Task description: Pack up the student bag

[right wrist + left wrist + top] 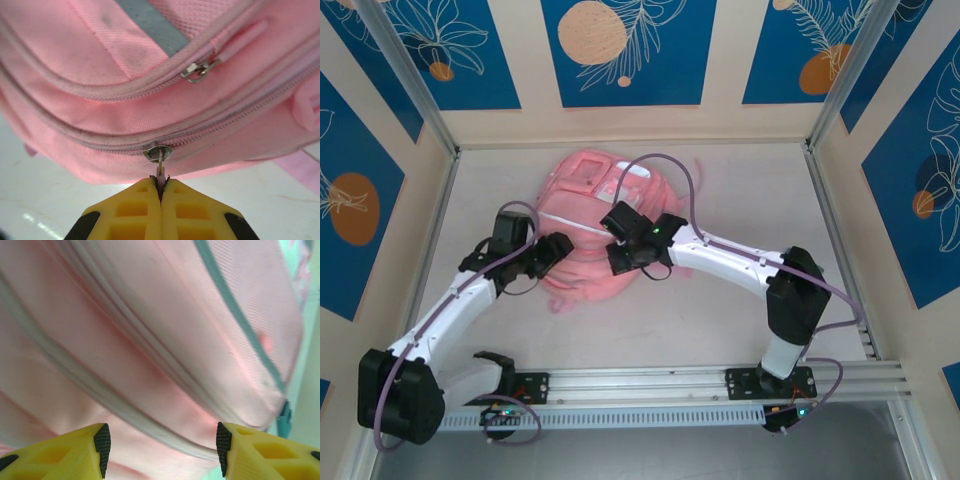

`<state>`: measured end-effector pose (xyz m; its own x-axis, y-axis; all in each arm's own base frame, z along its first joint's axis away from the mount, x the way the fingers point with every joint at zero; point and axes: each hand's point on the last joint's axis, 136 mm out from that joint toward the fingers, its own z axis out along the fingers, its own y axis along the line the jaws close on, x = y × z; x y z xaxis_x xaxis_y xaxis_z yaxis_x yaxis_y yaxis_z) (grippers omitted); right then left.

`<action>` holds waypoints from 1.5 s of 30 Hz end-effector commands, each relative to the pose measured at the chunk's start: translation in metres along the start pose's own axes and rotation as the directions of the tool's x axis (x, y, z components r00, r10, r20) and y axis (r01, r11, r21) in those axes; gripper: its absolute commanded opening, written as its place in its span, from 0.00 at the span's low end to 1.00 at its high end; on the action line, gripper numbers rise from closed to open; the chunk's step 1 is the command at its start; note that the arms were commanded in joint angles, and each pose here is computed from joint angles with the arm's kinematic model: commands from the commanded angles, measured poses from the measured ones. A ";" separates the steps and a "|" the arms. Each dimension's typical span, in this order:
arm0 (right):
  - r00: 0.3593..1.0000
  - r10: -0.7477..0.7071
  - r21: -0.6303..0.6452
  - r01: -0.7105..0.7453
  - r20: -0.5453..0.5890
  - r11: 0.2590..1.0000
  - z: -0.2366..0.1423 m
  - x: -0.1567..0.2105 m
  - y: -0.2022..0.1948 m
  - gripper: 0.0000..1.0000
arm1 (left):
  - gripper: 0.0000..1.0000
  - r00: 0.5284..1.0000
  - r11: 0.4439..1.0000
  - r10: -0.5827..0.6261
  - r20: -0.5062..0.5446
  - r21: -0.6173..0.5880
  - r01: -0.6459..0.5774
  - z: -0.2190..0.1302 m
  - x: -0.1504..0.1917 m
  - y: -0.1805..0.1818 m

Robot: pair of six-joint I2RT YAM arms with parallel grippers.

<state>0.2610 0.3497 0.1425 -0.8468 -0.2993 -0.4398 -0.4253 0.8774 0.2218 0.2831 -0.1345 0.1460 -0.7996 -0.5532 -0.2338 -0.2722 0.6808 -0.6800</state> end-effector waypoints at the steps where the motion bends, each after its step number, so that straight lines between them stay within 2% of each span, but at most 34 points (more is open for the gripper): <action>1: 0.998 -0.019 -0.174 0.029 0.058 0.984 -0.009 -0.025 0.044 0.00 | 0.59 0.997 0.995 -0.069 -0.034 0.074 0.071 0.001 0.005 -0.009; 7: 0.998 -0.034 -0.230 0.046 0.057 0.972 -0.010 -0.029 0.063 0.00 | 0.52 0.993 0.992 -0.094 -0.072 0.077 0.099 0.014 0.010 -0.005; 11: 0.998 -0.032 -0.229 0.043 0.048 0.972 -0.008 -0.026 0.063 0.00 | 0.41 0.992 0.992 -0.103 -0.077 0.064 0.108 0.019 0.012 0.001; 14: 0.999 -0.032 -0.210 0.041 0.044 0.977 -0.007 -0.024 0.059 0.00 | 0.28 0.992 0.994 -0.097 -0.080 0.049 0.101 0.022 0.013 0.006; 19: 0.998 -0.039 -0.080 0.043 0.040 0.996 -0.001 -0.015 0.031 0.00 | 0.11 0.995 0.998 -0.066 -0.069 -0.002 0.066 0.023 0.013 0.017; 23: 1.000 -0.017 0.073 0.018 -0.003 0.997 0.009 -0.006 -0.014 0.00 | 0.01 0.998 0.999 -0.021 -0.062 -0.046 0.018 0.018 0.014 0.025; 26: 0.999 0.035 0.122 -0.032 -0.029 0.992 0.014 -0.004 -0.045 0.00 | 0.00 0.997 0.997 0.013 -0.072 -0.076 -0.019 0.013 0.019 0.032; 32: 0.992 0.126 0.185 -0.123 -0.003 0.975 0.014 -0.020 -0.090 0.00 | 0.00 0.994 0.993 0.032 -0.102 -0.107 -0.043 0.010 0.031 0.045; 37: 0.987 0.160 0.231 -0.158 0.013 0.960 0.012 -0.034 -0.113 0.00 | 0.00 0.988 0.996 0.055 -0.148 -0.067 -0.065 0.010 0.039 0.041; 43: 0.988 0.140 0.312 -0.152 0.060 0.938 0.004 -0.047 -0.147 0.00 | 0.00 0.954 0.983 0.184 -0.236 0.023 -0.184 -0.001 0.053 0.023; 45: 0.992 0.107 0.296 -0.123 0.067 0.947 -0.001 -0.051 -0.146 0.00 | 0.07 0.944 0.977 0.213 -0.253 0.062 -0.204 -0.004 0.057 0.015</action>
<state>0.3344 0.2781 0.1152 -0.8999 -0.1951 -0.3900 -0.2671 0.9536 0.1393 0.2582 -0.1486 0.1223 -0.8986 -0.3789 -0.2212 -0.1428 0.7293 -0.6691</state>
